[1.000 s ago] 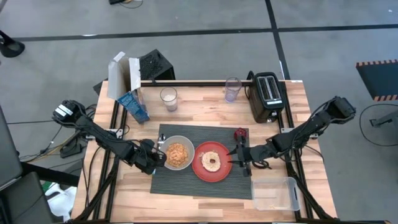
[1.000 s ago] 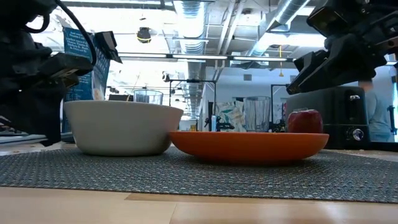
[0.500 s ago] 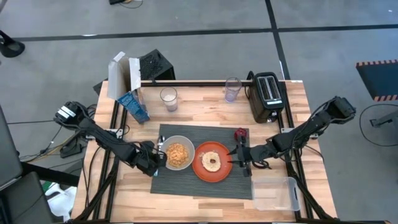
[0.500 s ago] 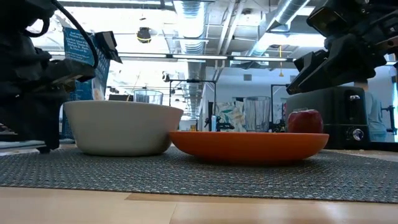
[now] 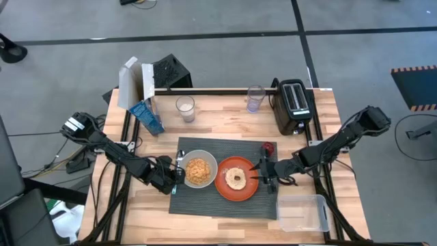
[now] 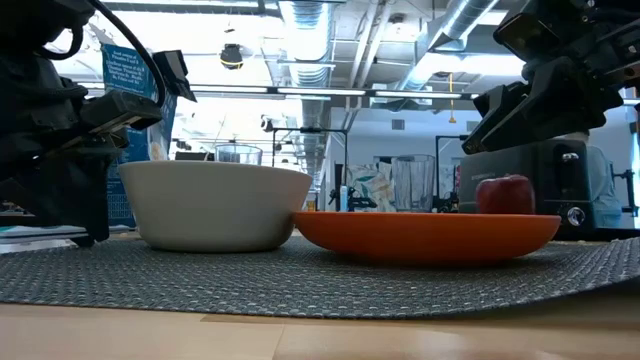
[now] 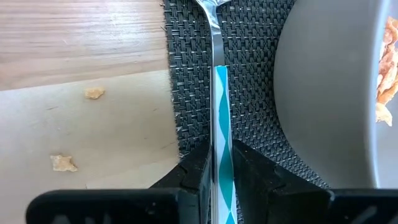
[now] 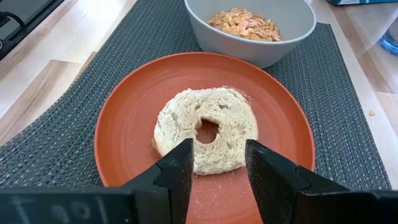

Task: Arrange a breakfast setting
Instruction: Put the spoon beside the bowl

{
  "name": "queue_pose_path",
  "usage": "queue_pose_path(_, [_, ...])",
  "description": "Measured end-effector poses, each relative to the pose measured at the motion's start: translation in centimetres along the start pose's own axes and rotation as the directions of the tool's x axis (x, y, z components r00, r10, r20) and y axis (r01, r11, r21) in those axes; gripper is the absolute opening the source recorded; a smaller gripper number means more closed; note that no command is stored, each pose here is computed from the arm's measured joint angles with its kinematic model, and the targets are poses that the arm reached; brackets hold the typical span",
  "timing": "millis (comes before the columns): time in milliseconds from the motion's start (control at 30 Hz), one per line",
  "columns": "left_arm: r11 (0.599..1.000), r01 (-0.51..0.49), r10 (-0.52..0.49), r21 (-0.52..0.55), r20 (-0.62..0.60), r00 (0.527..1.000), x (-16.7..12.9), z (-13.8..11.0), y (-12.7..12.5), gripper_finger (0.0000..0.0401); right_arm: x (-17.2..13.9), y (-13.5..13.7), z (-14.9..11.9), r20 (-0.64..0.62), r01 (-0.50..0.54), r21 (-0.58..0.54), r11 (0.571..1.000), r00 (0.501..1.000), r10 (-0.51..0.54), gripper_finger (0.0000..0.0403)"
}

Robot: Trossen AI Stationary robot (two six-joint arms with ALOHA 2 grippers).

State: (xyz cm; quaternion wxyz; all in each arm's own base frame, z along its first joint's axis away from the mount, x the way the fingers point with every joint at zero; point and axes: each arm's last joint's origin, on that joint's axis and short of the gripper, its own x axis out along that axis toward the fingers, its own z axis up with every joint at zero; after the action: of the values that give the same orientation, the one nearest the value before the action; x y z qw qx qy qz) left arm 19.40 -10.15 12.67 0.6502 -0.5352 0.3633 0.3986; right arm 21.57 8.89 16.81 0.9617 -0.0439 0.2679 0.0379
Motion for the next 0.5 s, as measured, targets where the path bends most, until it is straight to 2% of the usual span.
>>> queue_pose_path(500, [0.999, -0.026, 0.025, 0.038, 0.03, 0.999, 0.0, 0.18, 0.32, 0.006, 0.0, 0.01, -0.01, 0.0, 0.0, 0.002, 1.0, 1.0, 0.0, 0.0172])
